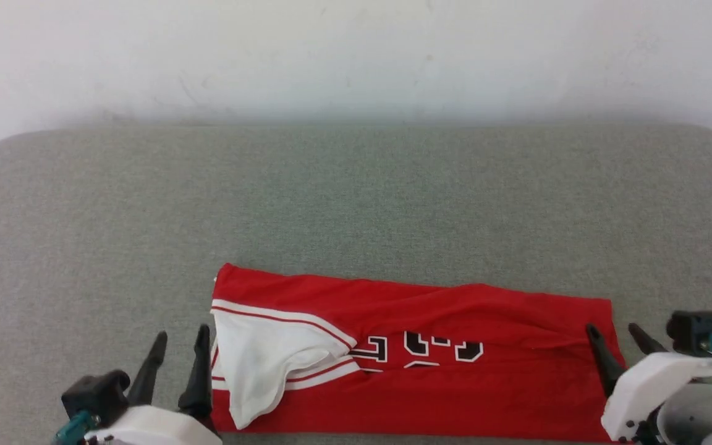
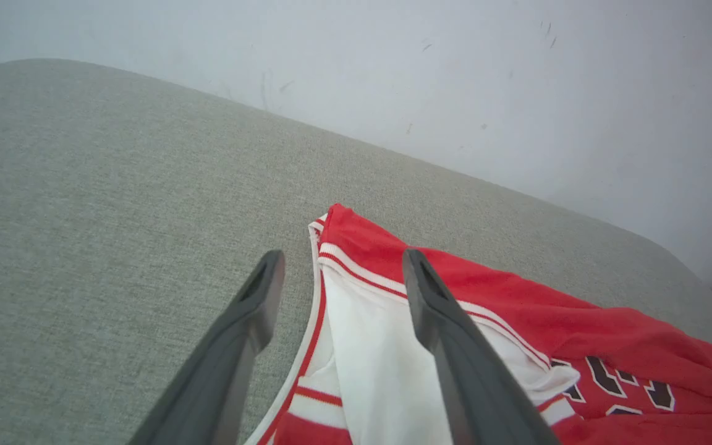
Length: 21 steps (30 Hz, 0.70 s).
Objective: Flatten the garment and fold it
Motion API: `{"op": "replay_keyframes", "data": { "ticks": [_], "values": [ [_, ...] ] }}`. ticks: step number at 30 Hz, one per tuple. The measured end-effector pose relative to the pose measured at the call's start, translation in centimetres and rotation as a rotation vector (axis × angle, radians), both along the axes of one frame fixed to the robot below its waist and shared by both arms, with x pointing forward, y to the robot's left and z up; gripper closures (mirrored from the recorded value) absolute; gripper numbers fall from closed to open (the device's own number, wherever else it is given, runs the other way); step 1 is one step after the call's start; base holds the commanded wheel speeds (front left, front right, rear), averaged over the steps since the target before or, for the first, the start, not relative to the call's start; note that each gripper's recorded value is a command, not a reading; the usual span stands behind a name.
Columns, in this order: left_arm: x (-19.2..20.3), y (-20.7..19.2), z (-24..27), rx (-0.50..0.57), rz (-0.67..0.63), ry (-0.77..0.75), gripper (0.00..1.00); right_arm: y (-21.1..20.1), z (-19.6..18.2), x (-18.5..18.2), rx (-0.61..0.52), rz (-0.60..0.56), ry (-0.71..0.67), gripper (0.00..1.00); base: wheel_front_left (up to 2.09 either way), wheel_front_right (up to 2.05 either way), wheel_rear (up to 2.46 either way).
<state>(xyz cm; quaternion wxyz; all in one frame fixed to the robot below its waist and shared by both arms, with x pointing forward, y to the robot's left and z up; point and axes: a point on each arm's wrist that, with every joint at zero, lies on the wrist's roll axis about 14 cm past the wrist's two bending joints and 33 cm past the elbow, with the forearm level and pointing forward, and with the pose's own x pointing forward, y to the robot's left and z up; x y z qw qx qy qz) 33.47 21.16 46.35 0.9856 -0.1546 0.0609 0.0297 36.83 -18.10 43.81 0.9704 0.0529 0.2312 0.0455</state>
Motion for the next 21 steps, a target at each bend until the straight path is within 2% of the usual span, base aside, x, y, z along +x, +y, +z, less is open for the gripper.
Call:
{"op": "replay_keyframes", "data": {
  "ticks": [6,12,16,21],
  "values": [
    [2.0,0.7,4.0,0.082,0.028,-0.15,0.0,-1.9,2.2,0.2,0.01,-0.086,-0.119,0.0,0.0,0.0,0.0],
    [4.2,0.4,8.5,0.178,0.04,-0.297,0.0,-3.0,1.5,0.4,0.086,-0.149,-0.12,0.0,0.0,0.0,0.0],
    [4.9,-0.6,9.3,0.223,0.009,-0.333,0.0,-3.6,0.3,1.2,0.115,-0.181,-0.071,0.0,0.0,0.0,0.0],
    [5.2,-1.4,8.5,0.244,-0.019,-0.317,0.0,-2.8,-3.0,0.8,0.137,-0.166,0.095,0.0,0.0,0.0,0.0]
  ]
}}
